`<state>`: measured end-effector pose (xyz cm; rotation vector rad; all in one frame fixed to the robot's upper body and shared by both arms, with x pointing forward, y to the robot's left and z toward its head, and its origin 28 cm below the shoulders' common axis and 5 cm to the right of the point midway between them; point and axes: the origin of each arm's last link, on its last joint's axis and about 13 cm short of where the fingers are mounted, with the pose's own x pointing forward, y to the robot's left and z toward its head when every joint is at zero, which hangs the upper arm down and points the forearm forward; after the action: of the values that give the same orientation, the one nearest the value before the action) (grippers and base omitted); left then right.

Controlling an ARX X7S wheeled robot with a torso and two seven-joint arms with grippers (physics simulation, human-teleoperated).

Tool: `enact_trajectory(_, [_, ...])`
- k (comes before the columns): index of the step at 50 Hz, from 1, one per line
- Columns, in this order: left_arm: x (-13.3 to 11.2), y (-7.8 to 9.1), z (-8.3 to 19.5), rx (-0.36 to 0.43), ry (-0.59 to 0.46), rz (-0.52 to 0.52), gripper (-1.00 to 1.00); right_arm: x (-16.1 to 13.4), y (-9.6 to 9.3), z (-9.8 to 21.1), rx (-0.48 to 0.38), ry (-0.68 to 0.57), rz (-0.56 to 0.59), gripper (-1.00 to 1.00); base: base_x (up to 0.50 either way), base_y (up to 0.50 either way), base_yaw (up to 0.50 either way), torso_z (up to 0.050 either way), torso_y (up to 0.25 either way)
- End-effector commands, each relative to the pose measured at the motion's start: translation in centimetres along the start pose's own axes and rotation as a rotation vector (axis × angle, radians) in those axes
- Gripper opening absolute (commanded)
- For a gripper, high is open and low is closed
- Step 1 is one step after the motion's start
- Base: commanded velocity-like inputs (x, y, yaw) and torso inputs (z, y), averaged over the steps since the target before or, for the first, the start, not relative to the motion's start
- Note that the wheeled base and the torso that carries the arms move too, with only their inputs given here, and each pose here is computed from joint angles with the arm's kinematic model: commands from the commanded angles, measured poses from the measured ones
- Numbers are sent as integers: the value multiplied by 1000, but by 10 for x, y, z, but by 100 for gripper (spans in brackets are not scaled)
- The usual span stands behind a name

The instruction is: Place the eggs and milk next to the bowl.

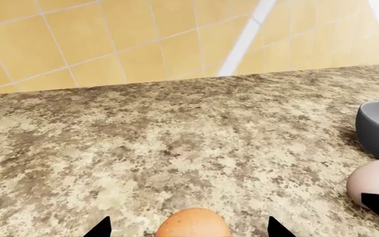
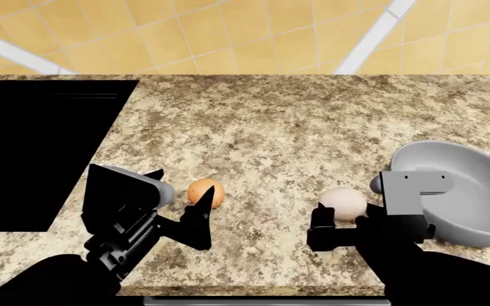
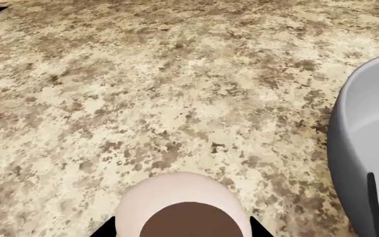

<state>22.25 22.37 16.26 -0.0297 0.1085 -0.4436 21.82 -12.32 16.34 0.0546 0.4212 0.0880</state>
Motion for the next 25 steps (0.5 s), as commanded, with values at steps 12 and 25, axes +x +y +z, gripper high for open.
enact_trajectory(12, [1, 0, 2, 17, -6, 9, 100, -15, 6, 14, -56, -148, 31, -100, 0, 0, 0, 0, 0])
enact_trajectory(25, [5, 4, 18, 65, -1, -12, 100, -24, 15, 21, -94, -200, 106, -100, 0, 0, 0, 0, 0])
